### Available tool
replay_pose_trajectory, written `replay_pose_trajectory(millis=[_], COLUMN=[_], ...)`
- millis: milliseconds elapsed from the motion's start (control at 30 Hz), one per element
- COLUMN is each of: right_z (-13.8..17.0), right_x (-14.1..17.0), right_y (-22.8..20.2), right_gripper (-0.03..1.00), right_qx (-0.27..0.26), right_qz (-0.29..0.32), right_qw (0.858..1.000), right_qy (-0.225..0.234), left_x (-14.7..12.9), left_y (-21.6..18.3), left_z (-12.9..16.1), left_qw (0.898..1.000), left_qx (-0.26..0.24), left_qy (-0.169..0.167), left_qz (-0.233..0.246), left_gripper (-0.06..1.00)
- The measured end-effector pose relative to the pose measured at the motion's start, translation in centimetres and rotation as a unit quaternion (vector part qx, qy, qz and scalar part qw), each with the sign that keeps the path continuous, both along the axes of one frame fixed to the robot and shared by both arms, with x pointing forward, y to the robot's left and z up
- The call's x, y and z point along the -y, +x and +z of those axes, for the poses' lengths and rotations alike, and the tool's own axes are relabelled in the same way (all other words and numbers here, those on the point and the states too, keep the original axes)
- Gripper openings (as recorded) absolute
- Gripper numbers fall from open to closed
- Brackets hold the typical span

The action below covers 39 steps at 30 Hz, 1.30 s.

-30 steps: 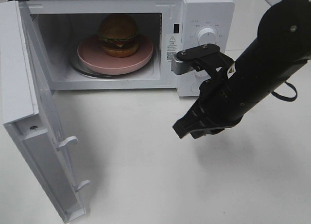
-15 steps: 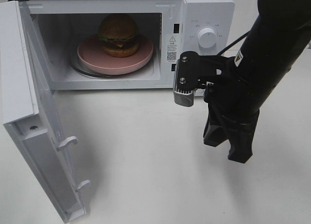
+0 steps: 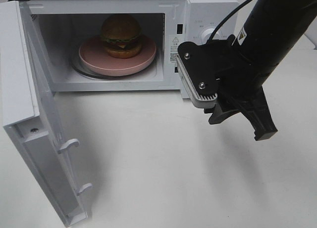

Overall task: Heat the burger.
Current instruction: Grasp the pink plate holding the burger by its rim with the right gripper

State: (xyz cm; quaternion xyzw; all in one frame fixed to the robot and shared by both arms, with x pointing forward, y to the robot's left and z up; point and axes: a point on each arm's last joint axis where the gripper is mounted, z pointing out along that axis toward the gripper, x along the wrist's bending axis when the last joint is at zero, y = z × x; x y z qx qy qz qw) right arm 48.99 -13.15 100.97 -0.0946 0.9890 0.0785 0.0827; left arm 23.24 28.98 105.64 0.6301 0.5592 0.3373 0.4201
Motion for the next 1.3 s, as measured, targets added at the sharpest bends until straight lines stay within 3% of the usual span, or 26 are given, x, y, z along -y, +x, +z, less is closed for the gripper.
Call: replay_pose_trajectory(millis=[33,100,133,167,200,233,267,300,333,400,700,833,1300], right_z=[0.0,0.0,0.0,0.0,0.1,0.1,0.1,0.1,0.1,0.2,0.3,0.7,0.5], right_x=[0.0,0.0,0.0,0.0,-0.1,-0.1,-0.1,-0.1,-0.1,-0.3,-0.6,-1.8,-5.4], right_y=[0.1,0.2,0.2,0.2,0.3,0.4,0.4,0.4,0.4,0.6,1.0,1.0,4.1], right_gripper=[0.28,0.33,0.44,0.44,0.58,0.65,0.65,0.76,0.76,0.88,0.92,0.92,0.88], right_qx=[0.007,0.010,0.013,0.013,0.018,0.019,0.019,0.021,0.021,0.027,0.051,0.094,0.146], right_qz=[0.002,0.002,0.002,0.002,-0.001,-0.005,-0.005,-0.020,-0.020,-0.049,-0.050,-0.015,-0.006], right_qw=[1.000,1.000,1.000,1.000,1.000,1.000,1.000,1.000,1.000,0.998,0.997,0.995,0.988], right_qy=[0.000,0.000,0.001,0.001,0.005,0.007,0.007,0.012,0.012,0.025,0.036,0.025,0.039], left_x=[0.0,0.0,0.0,0.0,0.0,0.0,0.0,0.0,0.0,0.0,0.0,0.0,0.0], left_y=[0.0,0.0,0.0,0.0,0.0,0.0,0.0,0.0,0.0,0.0,0.0,0.0,0.0], left_z=[0.0,0.0,0.0,0.0,0.0,0.0,0.0,0.0,0.0,0.0,0.0,0.0,0.0], left_qw=[1.000,1.000,1.000,1.000,1.000,1.000,1.000,1.000,1.000,1.000,1.000,1.000,1.000], left_qx=[0.000,0.000,0.000,0.000,0.000,0.000,0.000,0.000,0.000,0.000,0.000,0.000,0.000], left_qy=[0.000,0.000,0.000,0.000,0.000,0.000,0.000,0.000,0.000,0.000,0.000,0.000,0.000], left_qz=[0.000,0.000,0.000,0.000,0.000,0.000,0.000,0.000,0.000,0.000,0.000,0.000,0.000], left_gripper=[0.99,0.99,0.99,0.99,0.99,0.99,0.99,0.99,0.99,0.99,0.99,0.99,0.99])
